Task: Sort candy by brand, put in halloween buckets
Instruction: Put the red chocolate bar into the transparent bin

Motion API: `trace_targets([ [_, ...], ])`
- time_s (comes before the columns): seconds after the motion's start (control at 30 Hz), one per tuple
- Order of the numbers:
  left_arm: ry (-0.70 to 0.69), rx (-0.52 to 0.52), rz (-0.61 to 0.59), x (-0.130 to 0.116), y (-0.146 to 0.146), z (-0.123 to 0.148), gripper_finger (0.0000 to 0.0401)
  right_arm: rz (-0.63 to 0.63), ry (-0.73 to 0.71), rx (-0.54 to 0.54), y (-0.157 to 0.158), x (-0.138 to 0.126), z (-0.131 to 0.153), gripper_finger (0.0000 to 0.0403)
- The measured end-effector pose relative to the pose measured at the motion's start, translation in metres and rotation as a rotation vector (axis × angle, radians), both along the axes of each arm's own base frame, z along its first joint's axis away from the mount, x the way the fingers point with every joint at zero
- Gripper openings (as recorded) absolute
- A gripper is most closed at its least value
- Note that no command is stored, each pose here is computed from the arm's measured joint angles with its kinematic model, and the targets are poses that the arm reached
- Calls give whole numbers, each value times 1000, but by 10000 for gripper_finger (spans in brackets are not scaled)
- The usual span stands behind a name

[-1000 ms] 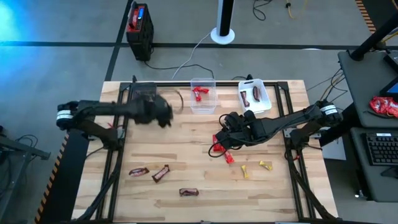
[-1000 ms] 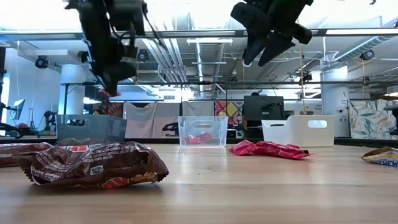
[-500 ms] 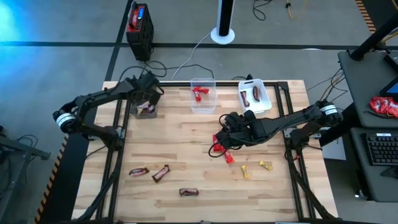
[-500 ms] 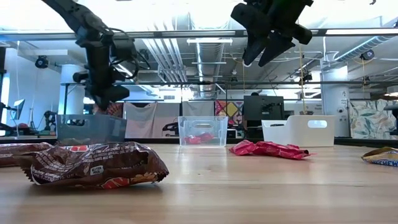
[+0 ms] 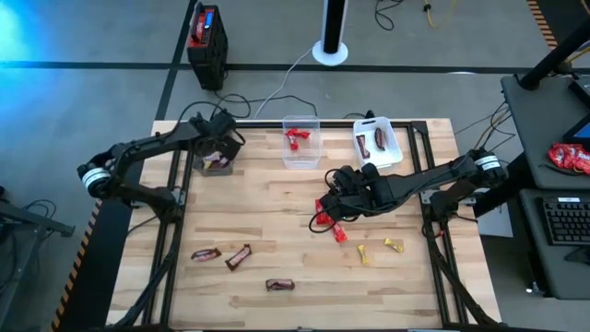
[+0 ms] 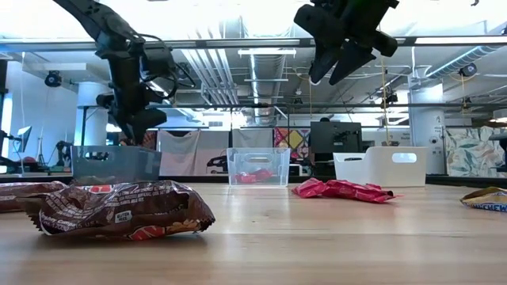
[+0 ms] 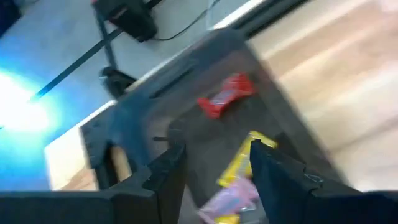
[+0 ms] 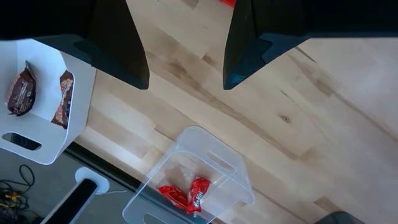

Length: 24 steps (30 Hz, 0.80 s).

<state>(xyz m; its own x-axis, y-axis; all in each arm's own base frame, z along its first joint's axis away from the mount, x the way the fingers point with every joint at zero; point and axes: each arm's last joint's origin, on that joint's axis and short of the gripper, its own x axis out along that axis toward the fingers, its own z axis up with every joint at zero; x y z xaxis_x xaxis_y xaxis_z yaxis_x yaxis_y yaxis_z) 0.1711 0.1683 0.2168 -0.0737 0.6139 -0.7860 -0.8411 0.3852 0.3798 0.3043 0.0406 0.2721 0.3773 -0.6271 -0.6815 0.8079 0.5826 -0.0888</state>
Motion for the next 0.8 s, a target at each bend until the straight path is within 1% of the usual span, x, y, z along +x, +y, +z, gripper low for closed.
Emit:
trace_targets([
  [0.17, -69, 24, -90, 14, -26, 9, 163, 8, 7, -4, 0, 0, 0, 201],
  [0.33, -179, 43, -226, 31, -69, 22, 163, 10, 13, -6, 0, 0, -1, 201],
  [0.5, -264, 30, -386, 43, -116, 29, 163, 12, 30, -11, -1, -2, -6, 201],
  [0.6, -306, 16, -456, 48, -138, 30, 163, 8, 43, -12, -1, -3, -11, 201],
  [0.8, -361, 0, -588, 57, -172, 30, 163, -18, 54, -4, -2, -7, -22, 201],
])
